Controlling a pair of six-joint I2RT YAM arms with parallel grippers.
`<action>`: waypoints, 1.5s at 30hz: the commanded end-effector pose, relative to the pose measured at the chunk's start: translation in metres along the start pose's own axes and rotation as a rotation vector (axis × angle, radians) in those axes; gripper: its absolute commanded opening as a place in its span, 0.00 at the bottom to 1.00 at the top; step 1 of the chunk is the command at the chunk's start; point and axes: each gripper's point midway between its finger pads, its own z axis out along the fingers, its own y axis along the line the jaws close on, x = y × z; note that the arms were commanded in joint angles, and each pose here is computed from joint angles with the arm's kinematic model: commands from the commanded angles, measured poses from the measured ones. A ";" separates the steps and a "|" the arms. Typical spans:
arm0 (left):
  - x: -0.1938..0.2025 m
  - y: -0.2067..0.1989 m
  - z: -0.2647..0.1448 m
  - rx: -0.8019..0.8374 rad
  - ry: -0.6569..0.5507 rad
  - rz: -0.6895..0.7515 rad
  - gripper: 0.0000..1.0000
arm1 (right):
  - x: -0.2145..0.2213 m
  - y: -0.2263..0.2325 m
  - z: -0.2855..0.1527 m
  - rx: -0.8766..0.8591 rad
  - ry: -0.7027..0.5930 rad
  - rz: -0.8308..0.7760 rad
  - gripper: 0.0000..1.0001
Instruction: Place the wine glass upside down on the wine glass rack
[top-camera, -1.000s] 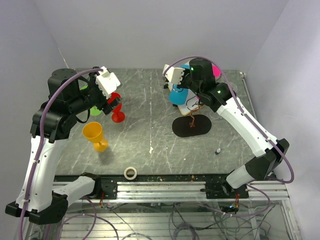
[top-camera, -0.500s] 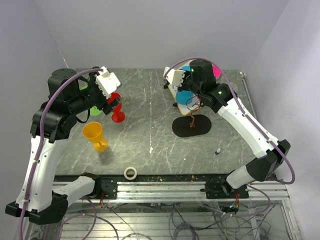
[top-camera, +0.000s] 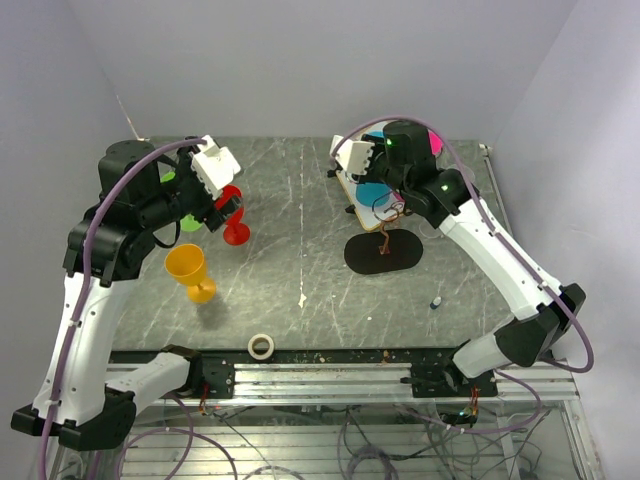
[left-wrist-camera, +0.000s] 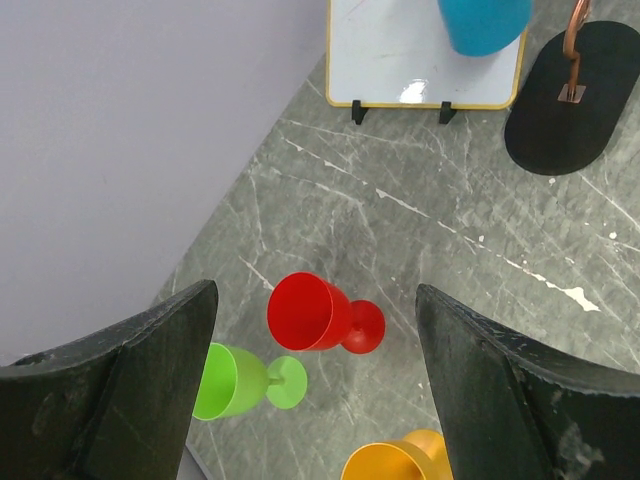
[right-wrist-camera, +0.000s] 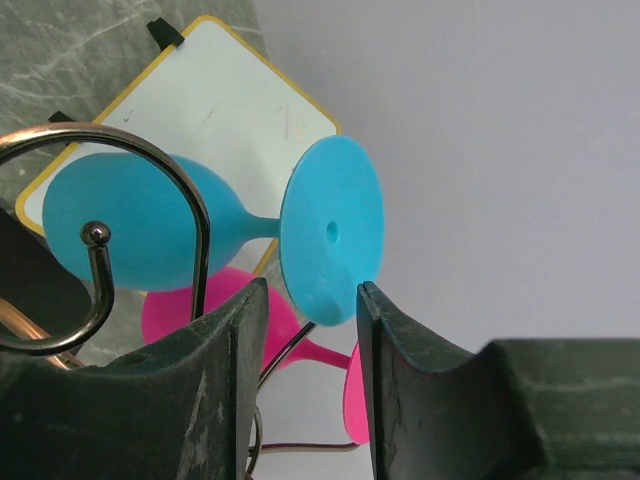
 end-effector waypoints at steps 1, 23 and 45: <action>0.001 0.010 -0.002 -0.059 -0.005 -0.011 0.91 | 0.004 -0.002 -0.013 -0.006 -0.006 -0.001 0.43; 0.064 0.058 -0.005 -0.393 0.183 -0.328 0.90 | -0.013 -0.034 -0.057 0.008 -0.173 0.138 0.65; 0.178 0.117 -0.010 -0.652 0.400 -0.534 0.99 | 0.020 -0.086 -0.093 0.110 -0.221 0.363 0.67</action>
